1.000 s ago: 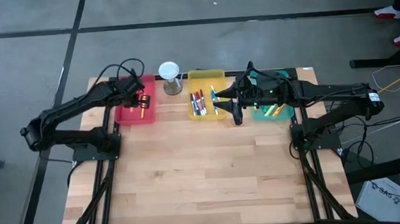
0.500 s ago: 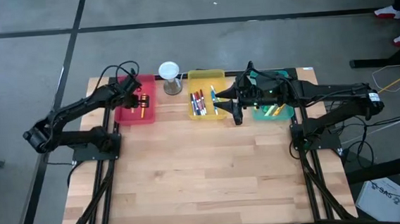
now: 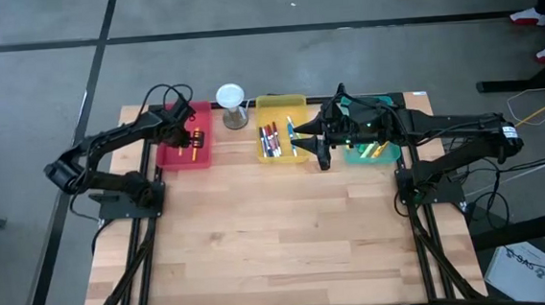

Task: Pick & Place Markers
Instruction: Put the yellow pen from the blue bin into the red bin, then return to Home Position

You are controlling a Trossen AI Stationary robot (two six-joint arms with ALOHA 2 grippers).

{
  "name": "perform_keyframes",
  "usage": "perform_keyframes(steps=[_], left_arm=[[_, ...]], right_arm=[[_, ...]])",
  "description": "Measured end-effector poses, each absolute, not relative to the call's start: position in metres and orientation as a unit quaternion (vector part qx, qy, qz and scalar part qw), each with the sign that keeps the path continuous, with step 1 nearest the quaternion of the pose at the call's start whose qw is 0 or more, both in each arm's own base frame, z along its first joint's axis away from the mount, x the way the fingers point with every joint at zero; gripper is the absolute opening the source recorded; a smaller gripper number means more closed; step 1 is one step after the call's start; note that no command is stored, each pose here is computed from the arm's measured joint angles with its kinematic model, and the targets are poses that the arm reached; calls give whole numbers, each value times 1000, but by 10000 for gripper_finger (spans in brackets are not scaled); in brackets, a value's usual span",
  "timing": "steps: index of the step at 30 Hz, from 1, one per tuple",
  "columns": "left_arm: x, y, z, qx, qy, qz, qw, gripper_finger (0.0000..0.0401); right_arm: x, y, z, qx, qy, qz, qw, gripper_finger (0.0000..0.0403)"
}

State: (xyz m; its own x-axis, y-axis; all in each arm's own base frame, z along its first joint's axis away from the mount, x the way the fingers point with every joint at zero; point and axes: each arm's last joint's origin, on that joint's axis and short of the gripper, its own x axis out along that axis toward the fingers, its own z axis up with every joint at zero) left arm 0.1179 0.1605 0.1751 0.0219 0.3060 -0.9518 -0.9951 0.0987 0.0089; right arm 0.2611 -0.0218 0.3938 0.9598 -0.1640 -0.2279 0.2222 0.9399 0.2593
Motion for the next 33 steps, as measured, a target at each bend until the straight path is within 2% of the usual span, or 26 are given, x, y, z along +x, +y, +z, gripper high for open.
perform_keyframes(steps=[13, 18, 22, 27, 33], left_arm=[[119, 164, 171, -395, 443, 540, 596, 35], [120, 163, 171, -393, 452, 519, 610, 66], [121, 162, 171, -401, 451, 510, 613, 106], [123, 160, 171, -444, 442, 473, 620, 152], [137, 151, 180, -457, 434, 428, 647, 157]], right_arm=[[261, -22, 394, 151, 101, -99, 978, 189], [261, -22, 394, 150, 101, -100, 978, 189], [261, -22, 394, 150, 101, -99, 978, 189], [261, -22, 393, 149, 105, -100, 978, 189], [260, -22, 392, 138, 113, -100, 979, 189]])
